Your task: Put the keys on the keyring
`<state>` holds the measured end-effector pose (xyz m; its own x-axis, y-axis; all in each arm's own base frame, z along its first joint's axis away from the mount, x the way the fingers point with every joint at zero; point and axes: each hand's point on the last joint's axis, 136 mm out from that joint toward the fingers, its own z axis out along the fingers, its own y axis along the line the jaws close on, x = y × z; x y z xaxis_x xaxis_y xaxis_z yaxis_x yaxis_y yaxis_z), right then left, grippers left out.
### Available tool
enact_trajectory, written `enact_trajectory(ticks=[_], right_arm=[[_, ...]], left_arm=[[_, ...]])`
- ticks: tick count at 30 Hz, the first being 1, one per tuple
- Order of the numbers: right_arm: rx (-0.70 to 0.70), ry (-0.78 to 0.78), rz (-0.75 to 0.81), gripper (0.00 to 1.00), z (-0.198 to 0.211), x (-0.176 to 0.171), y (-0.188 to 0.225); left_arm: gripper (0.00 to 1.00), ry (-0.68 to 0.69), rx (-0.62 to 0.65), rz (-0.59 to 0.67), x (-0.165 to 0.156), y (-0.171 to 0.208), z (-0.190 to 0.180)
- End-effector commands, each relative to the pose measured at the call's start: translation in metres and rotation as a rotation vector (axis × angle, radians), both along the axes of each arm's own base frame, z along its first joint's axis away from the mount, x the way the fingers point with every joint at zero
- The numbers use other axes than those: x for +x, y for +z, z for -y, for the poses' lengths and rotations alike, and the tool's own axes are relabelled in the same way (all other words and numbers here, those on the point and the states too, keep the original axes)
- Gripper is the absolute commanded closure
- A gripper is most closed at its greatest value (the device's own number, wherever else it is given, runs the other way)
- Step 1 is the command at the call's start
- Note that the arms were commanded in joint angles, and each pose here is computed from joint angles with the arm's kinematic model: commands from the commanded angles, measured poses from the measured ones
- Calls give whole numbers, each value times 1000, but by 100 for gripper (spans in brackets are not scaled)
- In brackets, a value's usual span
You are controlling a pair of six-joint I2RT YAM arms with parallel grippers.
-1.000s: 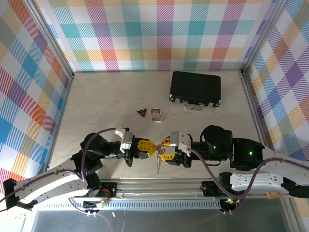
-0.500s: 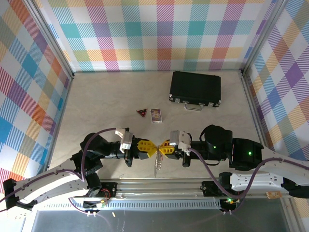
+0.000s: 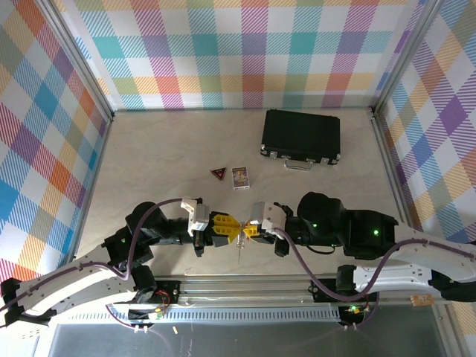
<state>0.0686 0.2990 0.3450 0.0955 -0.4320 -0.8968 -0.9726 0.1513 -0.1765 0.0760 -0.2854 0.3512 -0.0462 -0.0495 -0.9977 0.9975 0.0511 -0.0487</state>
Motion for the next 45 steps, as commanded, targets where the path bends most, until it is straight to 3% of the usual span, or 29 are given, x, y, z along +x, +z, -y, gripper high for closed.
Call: enact_trajectory(ticks=[1, 4, 5, 8, 11, 16, 20, 26, 32, 38, 45], right_arm=[[0, -5, 31, 100, 1, 2, 11], [-26, -4, 30, 100, -3, 4, 8], [-27, -4, 30, 100, -4, 4, 8], [-17, 13, 26, 100, -7, 1, 10], [-8, 17, 26, 100, -7, 0, 12], [-9, 20, 23, 100, -8, 0, 11], [-20, 23, 19, 100, -10, 0, 8], [-5, 22, 13, 100, -11, -1, 10], [47, 51, -14, 82, -15, -7, 13], [78, 63, -24, 81, -14, -10, 17], [112, 61, -22, 89, -8, -12, 21]], left_arm=[[83, 32, 44, 48, 2, 0, -4], [99, 24, 53, 47, 2, -2, -2], [100, 21, 58, 45, 2, -3, -1], [96, 20, 68, 42, 2, -6, -1], [82, 21, 82, 44, 2, -10, -1], [80, 36, 105, 52, 5, -15, -2], [99, 38, 102, 56, 4, -14, -3], [100, 24, 43, 58, -2, 0, -8], [100, -33, -72, 57, -13, 21, -10], [100, -79, -141, 66, -18, 30, -7], [100, -142, -204, 58, -28, 38, -8]])
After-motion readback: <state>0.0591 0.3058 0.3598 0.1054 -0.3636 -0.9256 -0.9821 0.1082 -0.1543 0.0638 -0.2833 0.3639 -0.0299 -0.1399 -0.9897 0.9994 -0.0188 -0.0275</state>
